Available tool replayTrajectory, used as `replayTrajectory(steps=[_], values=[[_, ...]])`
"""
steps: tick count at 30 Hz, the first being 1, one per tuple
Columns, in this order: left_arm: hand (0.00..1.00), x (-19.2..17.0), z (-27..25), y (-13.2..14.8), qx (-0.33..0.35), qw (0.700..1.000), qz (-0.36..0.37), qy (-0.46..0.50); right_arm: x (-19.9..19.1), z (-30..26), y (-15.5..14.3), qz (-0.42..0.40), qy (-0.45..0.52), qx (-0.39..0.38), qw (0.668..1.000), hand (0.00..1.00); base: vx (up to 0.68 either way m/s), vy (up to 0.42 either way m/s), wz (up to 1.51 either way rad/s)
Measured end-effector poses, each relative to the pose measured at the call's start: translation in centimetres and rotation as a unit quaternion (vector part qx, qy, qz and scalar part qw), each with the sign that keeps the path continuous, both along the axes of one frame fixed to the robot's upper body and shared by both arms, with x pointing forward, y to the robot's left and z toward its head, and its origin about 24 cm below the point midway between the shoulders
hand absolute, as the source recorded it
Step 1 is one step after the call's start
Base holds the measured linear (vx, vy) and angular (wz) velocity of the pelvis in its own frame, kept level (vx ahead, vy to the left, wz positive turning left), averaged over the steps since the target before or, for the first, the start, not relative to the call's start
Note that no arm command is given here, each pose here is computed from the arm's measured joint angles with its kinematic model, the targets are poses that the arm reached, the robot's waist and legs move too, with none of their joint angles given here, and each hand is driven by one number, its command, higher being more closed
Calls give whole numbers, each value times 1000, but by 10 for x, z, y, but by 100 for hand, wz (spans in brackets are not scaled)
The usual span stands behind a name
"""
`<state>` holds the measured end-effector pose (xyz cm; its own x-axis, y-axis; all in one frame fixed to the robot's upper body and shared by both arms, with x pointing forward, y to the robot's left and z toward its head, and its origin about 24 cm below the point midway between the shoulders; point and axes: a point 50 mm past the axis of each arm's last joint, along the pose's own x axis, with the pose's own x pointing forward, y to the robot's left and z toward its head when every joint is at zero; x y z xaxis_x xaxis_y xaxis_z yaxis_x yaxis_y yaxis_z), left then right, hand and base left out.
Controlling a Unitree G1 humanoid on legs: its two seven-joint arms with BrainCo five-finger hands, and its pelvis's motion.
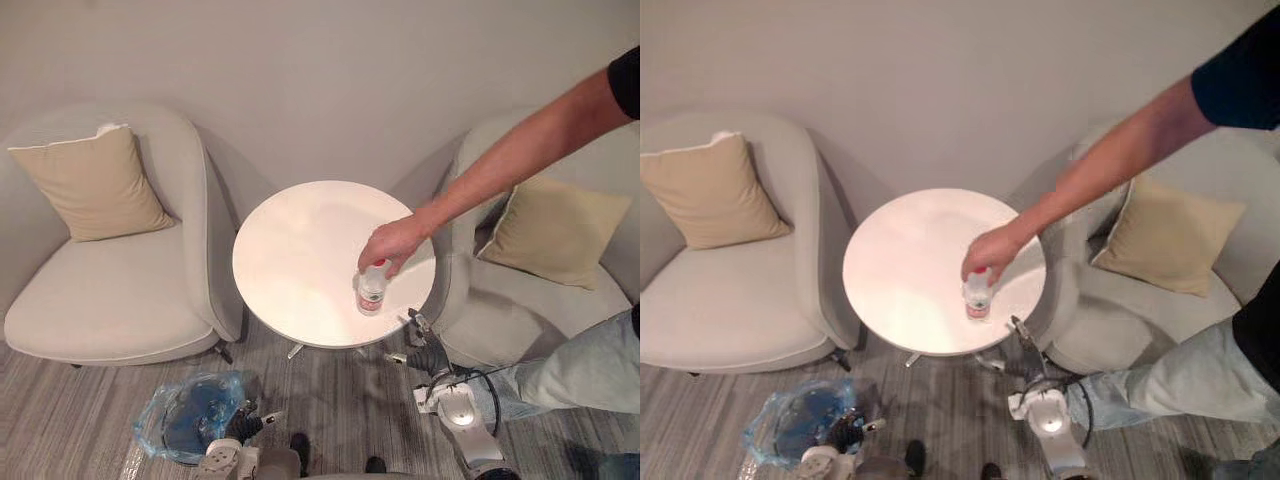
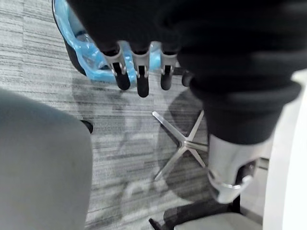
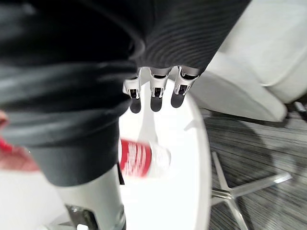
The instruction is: Gather rubbish on tea table into small bin, then transfer packed bag to large trash can.
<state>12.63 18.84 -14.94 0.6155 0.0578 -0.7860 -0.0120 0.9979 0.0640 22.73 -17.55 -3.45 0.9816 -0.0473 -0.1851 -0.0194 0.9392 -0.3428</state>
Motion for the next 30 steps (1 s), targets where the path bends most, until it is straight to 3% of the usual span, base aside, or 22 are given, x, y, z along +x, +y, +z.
replayTrajectory(steps=[30], values=[[0,7,4,0,5,1000,-9,-14,12,2,0,-27,-6,33,999,0,6,-4,3]])
